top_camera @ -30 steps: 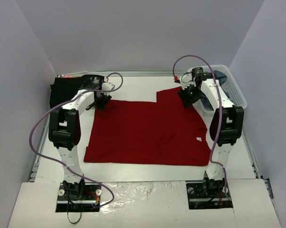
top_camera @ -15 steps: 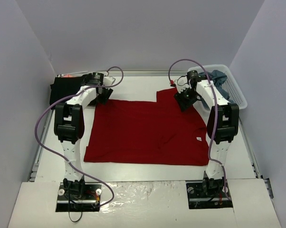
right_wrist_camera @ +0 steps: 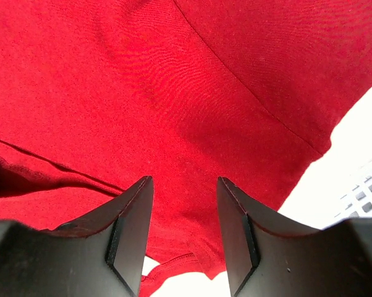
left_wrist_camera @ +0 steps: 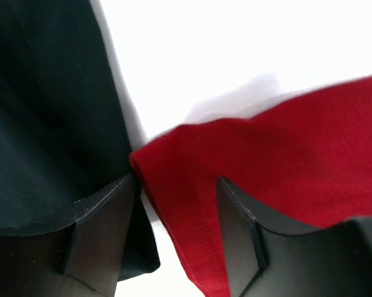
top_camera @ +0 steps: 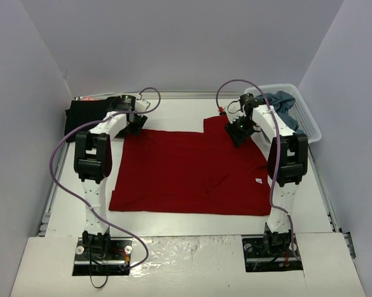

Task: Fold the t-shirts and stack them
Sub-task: Grap the side of the flattened tshirt furthest away from the robot with both arms

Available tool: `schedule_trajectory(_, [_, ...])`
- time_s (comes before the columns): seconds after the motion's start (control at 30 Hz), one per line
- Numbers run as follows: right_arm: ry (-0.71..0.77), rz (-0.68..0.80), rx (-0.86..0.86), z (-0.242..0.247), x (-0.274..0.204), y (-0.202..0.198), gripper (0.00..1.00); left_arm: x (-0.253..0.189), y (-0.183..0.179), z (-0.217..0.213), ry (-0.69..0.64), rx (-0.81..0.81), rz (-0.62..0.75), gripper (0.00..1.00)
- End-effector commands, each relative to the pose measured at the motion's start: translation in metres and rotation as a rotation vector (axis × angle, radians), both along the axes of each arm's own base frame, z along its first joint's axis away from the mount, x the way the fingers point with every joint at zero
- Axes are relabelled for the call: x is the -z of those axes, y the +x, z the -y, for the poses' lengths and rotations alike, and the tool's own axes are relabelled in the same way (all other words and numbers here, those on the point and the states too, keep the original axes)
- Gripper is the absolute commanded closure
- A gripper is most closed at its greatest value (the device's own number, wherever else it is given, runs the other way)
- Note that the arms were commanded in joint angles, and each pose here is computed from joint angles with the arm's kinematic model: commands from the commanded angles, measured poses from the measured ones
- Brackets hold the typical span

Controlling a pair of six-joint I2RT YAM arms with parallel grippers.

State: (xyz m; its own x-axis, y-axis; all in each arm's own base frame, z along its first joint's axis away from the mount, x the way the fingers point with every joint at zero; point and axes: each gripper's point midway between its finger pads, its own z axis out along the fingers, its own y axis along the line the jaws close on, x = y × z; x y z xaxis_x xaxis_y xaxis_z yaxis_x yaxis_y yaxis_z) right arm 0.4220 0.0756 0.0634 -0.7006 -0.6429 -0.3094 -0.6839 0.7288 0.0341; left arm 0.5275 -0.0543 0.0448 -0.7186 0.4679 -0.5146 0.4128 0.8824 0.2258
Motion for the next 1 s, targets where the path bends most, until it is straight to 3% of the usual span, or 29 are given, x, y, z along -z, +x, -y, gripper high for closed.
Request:
schedule_trajectory(0.0, [-0.031, -0.053, -0.009, 0.003, 0.011, -0.011, 0.59, -0.026, 0.02, -0.005, -0.019, -0.027, 0.082, 0.47])
schedule_trajectory(0.1, [-0.037, -0.06, -0.009, 0.004, 0.014, -0.012, 0.6, -0.029, 0.021, -0.006, -0.012, -0.028, 0.084, 0.5])
schedule_trajectory(0.13, [-0.038, -0.062, -0.008, 0.005, 0.015, -0.012, 0.6, -0.03, 0.022, -0.006, -0.016, -0.027, 0.085, 0.61])
schedule_trajectory(0.23, [-0.04, -0.063, -0.008, 0.005, 0.015, -0.013, 0.61, -0.031, 0.021, -0.003, -0.025, -0.015, 0.082, 0.78])
schedule_trajectory(0.53, [-0.047, -0.072, -0.01, 0.006, 0.018, -0.016, 0.61, -0.015, 0.02, -0.009, 0.013, -0.014, 0.053, 0.77])
schedule_trajectory(0.6, [-0.051, -0.072, -0.009, 0.006, 0.018, -0.016, 0.61, -0.016, 0.02, -0.01, 0.016, -0.017, 0.055, 0.81])
schedule_trajectory(0.67, [-0.05, -0.066, -0.008, 0.007, 0.017, -0.015, 0.62, -0.018, 0.019, -0.01, 0.014, -0.019, 0.059, 0.96])
schedule_trajectory(0.7, [-0.044, -0.061, -0.005, 0.006, 0.016, -0.014, 0.62, -0.021, 0.019, -0.009, 0.011, -0.023, 0.068, 0.97])
schedule_trajectory(0.97, [-0.006, 0.013, 0.025, -0.002, -0.005, 0.01, 0.62, -0.043, 0.012, -0.01, -0.007, -0.035, 0.104, 0.98])
